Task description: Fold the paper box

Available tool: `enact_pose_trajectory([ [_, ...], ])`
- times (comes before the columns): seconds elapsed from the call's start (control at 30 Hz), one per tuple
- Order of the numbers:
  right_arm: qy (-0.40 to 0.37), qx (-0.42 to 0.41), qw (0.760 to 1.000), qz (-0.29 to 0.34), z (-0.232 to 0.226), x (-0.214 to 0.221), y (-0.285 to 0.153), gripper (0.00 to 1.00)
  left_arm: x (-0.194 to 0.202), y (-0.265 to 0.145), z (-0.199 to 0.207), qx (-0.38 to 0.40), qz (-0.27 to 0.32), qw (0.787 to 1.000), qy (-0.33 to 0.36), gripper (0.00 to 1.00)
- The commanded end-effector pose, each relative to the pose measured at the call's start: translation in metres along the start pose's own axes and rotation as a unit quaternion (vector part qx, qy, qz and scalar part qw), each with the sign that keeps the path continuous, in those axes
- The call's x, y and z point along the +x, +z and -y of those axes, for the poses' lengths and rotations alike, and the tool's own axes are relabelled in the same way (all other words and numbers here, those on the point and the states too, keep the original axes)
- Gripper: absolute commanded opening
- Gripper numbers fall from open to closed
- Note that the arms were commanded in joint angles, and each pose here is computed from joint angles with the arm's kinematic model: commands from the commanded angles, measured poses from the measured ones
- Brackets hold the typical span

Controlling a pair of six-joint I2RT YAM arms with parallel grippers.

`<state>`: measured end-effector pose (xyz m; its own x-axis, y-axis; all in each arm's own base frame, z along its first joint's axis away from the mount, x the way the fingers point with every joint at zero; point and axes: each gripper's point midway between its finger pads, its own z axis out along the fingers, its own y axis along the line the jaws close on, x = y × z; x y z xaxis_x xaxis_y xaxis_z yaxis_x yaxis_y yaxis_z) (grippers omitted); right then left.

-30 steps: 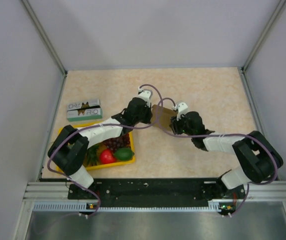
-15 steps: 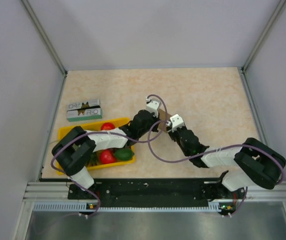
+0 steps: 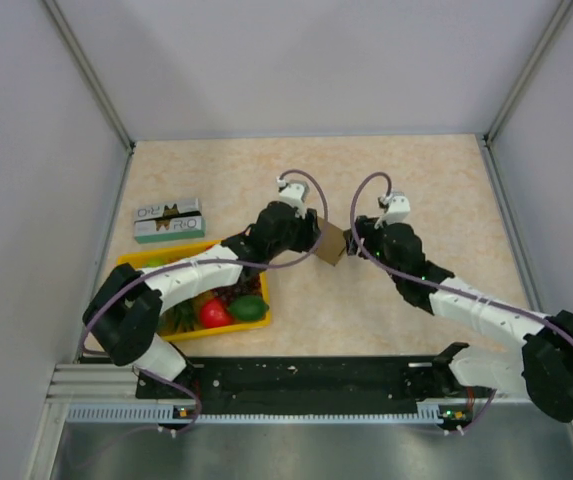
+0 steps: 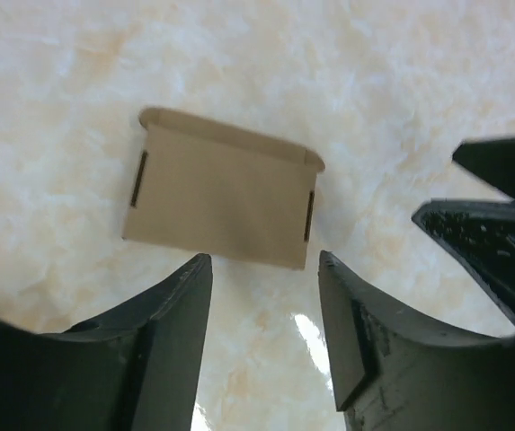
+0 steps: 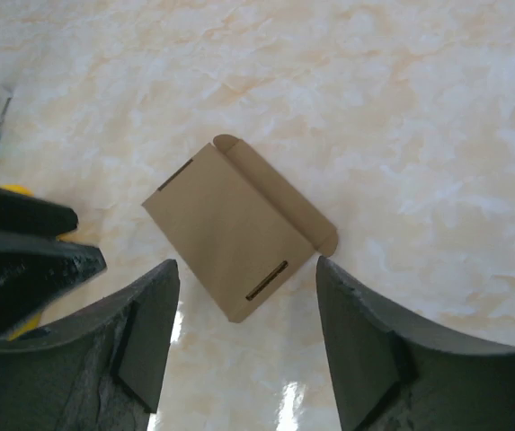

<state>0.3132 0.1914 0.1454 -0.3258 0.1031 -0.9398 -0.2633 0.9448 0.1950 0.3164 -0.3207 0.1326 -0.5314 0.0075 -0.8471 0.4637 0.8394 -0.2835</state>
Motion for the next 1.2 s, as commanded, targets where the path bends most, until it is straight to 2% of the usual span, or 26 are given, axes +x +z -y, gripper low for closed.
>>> enact_pose_trajectory([
  [0.0,0.199,-0.01,0.967,-0.156,-0.016,0.025,-0.011,0.66,-0.024,-0.019,-0.011,0.014,-0.058,0.994,-0.094,0.6],
  [0.03,0.228,-0.001,0.958,-0.174,-0.01,0.027,-0.008,0.69,-0.02,-0.014,-0.026,0.005,-0.08,0.99,-0.117,0.62],
  [0.07,0.264,-0.003,0.945,-0.191,-0.014,0.028,-0.007,0.7,-0.03,-0.012,-0.024,0.015,-0.088,0.987,-0.132,0.64],
  [0.1,0.29,-0.021,0.934,-0.209,-0.023,0.023,-0.007,0.72,-0.019,-0.017,-0.02,0.032,-0.135,0.98,-0.145,0.68],
  [0.13,0.318,-0.006,0.919,-0.234,-0.02,0.035,-0.003,0.74,-0.01,-0.011,-0.03,0.021,-0.164,0.973,-0.159,0.75],
  [0.17,0.38,0.017,0.894,-0.237,-0.013,0.032,0.002,0.74,-0.027,-0.007,-0.025,0.034,-0.163,0.972,-0.163,0.76],
  [0.23,0.428,0.028,0.864,-0.265,-0.011,0.042,0.01,0.74,-0.006,0.001,-0.034,0.021,-0.231,0.955,-0.186,0.81],
  [0.27,0.466,0.048,0.843,-0.266,-0.004,0.042,0.015,0.74,-0.03,0.007,-0.029,0.032,-0.225,0.955,-0.192,0.81],
  [0.3,0.485,0.046,0.83,-0.273,-0.007,0.04,0.018,0.75,-0.022,0.005,-0.032,0.022,-0.261,0.943,-0.206,0.8],
  [0.33,0.511,0.058,0.813,-0.273,-0.005,0.04,0.022,0.75,-0.03,0.021,-0.035,0.022,-0.264,0.942,-0.208,0.8],
  [0.53,0.604,0.105,0.735,-0.29,-0.003,0.056,0.043,0.73,-0.018,0.064,-0.077,-0.055,-0.317,0.921,-0.22,0.76],
  [0.6,0.622,0.121,0.719,-0.288,0.0,0.06,0.047,0.73,-0.008,0.075,-0.098,-0.094,-0.324,0.918,-0.208,0.76],
  [0.63,0.636,0.129,0.706,-0.283,0.003,0.06,0.049,0.73,-0.017,0.079,-0.101,-0.099,-0.313,0.922,-0.203,0.76],
  [0.73,0.647,0.175,0.688,-0.278,0.013,0.065,0.048,0.73,-0.01,0.085,-0.113,-0.13,-0.323,0.918,-0.192,0.74],
  [0.97,0.623,0.241,0.696,-0.263,0.037,0.064,0.06,0.73,-0.009,0.091,-0.119,-0.145,-0.317,0.919,-0.184,0.72],
  [1.1,0.609,0.263,0.699,-0.266,0.043,0.069,0.066,0.72,-0.019,0.101,-0.109,-0.131,-0.294,0.928,-0.186,0.73],
  [1.17,0.605,0.272,0.7,-0.264,0.047,0.072,0.068,0.72,-0.024,0.106,-0.1,-0.113,-0.286,0.929,-0.208,0.74],
])
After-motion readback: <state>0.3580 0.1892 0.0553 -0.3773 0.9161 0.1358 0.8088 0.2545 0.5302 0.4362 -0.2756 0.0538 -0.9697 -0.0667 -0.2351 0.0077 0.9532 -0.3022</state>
